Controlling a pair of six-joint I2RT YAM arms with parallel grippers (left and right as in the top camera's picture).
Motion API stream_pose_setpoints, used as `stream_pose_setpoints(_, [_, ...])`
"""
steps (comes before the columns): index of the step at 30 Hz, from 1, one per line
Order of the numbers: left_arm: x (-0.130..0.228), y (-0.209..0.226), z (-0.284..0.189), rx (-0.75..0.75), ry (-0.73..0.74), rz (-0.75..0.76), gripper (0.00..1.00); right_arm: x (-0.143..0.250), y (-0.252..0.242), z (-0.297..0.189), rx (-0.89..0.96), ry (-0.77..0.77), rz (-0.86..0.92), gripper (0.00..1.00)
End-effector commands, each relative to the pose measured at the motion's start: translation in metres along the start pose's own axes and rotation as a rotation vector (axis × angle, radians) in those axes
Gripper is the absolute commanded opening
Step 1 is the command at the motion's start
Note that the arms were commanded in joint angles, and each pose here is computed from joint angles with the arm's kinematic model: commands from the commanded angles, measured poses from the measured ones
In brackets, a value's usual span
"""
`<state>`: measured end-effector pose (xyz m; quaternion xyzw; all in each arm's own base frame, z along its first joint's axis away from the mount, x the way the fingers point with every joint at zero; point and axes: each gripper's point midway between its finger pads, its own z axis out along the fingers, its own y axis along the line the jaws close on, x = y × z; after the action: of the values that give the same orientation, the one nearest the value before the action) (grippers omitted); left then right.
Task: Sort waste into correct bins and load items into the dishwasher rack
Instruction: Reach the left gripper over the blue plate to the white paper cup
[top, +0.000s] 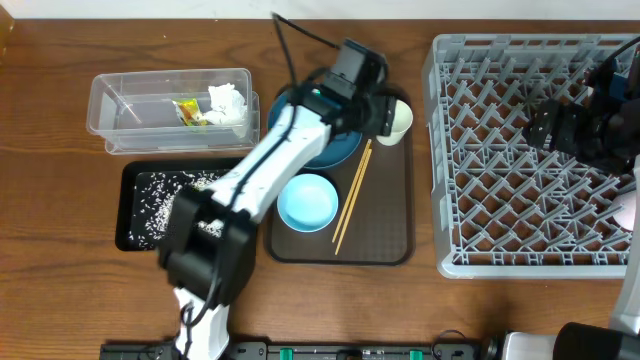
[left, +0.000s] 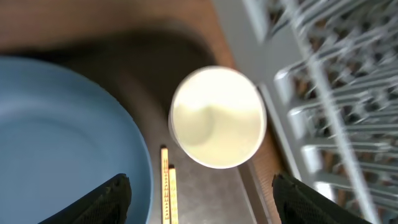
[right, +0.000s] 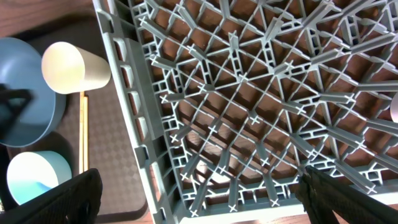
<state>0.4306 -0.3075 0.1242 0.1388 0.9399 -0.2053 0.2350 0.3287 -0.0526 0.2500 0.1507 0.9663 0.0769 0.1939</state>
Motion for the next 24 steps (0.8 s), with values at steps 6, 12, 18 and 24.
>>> stream_pose_setpoints(6, [0.010,0.002,0.027,-0.018,0.031,0.007,0.76,0.001,0.002,-0.001,0.003,0.006,-0.023,0.99])
stream_pose_setpoints(12, [0.002,0.001,0.027,-0.019,-0.005,0.012,0.76,0.001,0.002,-0.001,0.003,0.005,-0.023,0.99])
stream_pose_setpoints(18, [-0.002,0.013,0.027,-0.121,-0.038,0.013,0.75,0.002,0.002,-0.001,0.003,0.009,-0.023,0.99])
stream_pose_setpoints(24, [-0.002,0.010,0.027,-0.153,-0.058,0.003,0.75,0.003,0.001,-0.001,0.004,0.011,-0.021,0.99])
